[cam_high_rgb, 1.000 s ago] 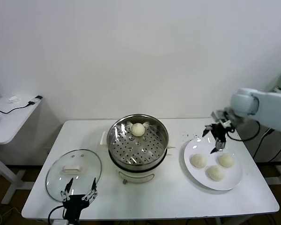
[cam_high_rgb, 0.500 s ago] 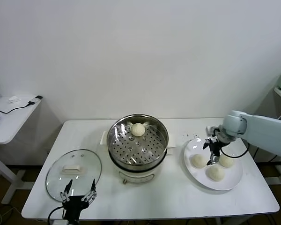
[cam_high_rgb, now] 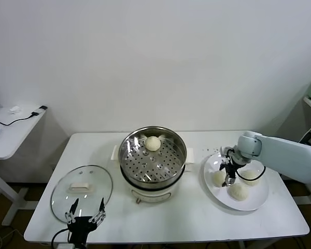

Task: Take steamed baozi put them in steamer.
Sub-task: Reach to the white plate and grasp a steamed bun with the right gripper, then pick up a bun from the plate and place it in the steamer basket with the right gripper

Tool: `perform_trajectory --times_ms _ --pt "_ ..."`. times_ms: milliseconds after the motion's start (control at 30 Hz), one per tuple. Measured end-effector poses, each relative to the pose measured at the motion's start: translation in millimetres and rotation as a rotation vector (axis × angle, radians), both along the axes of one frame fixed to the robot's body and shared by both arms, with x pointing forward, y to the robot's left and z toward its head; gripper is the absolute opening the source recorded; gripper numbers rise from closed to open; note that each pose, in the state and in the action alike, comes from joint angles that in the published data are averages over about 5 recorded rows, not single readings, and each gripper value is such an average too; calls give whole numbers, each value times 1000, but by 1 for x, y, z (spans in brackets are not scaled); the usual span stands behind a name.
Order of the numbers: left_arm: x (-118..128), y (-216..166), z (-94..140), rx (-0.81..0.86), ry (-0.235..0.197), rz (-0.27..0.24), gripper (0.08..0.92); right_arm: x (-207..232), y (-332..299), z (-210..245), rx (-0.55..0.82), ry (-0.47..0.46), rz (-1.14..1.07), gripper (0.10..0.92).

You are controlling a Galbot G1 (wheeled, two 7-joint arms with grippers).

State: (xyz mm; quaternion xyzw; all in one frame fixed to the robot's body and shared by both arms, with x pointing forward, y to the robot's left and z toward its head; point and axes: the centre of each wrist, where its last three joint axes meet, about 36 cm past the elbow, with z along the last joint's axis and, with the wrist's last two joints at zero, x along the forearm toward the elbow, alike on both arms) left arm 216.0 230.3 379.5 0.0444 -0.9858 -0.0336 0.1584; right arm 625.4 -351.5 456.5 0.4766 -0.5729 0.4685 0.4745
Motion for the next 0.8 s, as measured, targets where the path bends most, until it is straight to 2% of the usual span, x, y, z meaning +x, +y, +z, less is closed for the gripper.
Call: perform_trajectory --times_ms 100,300,567,800 --pt "0 -1 2 -4 -4 -1 823 0 -3 8 2 -9 1 574" --pt "1 -5 5 -11 -11 -9 823 5 -9 50 19 -43 14 560" --pt "1 -10 8 -19 -17 -26 823 23 14 164 85 -116 55 564" --pt "0 -14 11 -25 -23 -46 823 20 90 261 188 -184 114 568"
